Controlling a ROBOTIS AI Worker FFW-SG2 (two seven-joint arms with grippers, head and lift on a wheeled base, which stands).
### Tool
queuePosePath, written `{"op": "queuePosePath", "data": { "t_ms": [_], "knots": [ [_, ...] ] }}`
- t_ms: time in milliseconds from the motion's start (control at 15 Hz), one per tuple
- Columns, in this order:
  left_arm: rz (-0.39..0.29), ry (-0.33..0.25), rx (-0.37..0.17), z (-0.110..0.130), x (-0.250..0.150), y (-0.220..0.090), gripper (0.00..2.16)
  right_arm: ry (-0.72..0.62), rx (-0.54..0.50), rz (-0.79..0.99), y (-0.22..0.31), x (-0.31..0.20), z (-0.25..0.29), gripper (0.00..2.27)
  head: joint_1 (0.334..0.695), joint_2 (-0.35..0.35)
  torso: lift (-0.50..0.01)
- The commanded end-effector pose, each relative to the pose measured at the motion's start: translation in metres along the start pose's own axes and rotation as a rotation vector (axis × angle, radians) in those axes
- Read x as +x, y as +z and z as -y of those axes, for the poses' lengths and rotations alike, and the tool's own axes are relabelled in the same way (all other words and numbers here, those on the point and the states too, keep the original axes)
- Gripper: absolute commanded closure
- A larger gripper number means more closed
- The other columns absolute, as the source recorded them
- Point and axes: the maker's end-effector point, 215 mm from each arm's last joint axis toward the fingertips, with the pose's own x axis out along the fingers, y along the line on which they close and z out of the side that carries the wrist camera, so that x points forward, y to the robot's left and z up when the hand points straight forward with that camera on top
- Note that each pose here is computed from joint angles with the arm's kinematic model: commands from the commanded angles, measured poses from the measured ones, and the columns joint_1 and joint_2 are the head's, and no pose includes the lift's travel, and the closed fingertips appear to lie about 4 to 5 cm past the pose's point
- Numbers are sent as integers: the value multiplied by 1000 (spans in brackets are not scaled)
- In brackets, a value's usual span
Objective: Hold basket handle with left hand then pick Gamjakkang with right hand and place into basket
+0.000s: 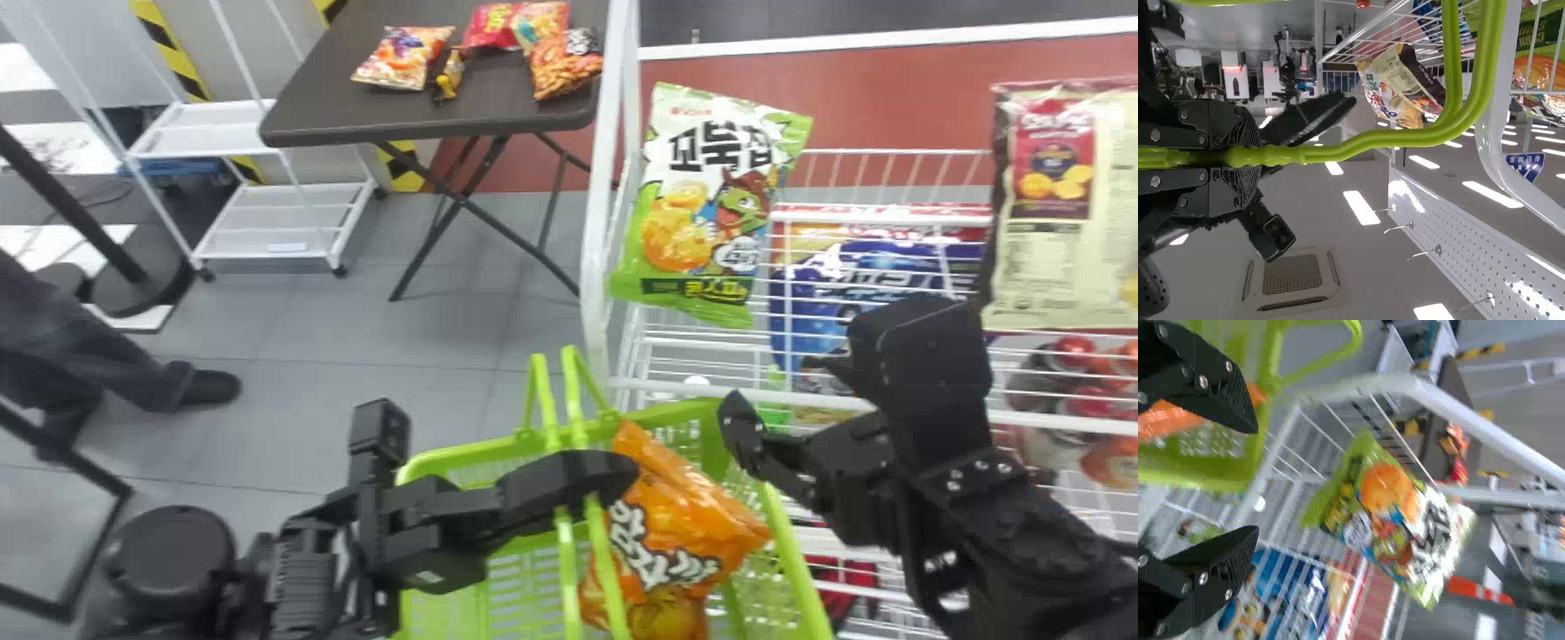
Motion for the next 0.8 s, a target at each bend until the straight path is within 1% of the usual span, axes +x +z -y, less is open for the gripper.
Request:
{"op": "queuePosePath", "data": {
  "t_ms": [0,67,200,333,467,733],
  "knots": [
    [-2,-2,-3,0,0,-1,2142,-102,1,198,29,0,52,56,695,105,-17],
    [-2,-2,-5,0,0,-1,2142,-134,35,257,28,-3,72,56,695,54,-17],
    [4,-5,-16,-2,-1,-1,2142,-172,88,318,13,-7,95,66,695,9,-17],
    [5,-2,-20,-4,-2,-1,2142,-177,110,376,-5,-10,107,70,695,-46,-17],
    [7,-3,-21,-4,-2,0,2142,-152,112,435,-18,-14,113,73,695,-70,-17],
    [7,0,-22,-5,-1,1,2142,-167,110,431,-35,-21,130,76,695,-104,-17]
  ]
}}
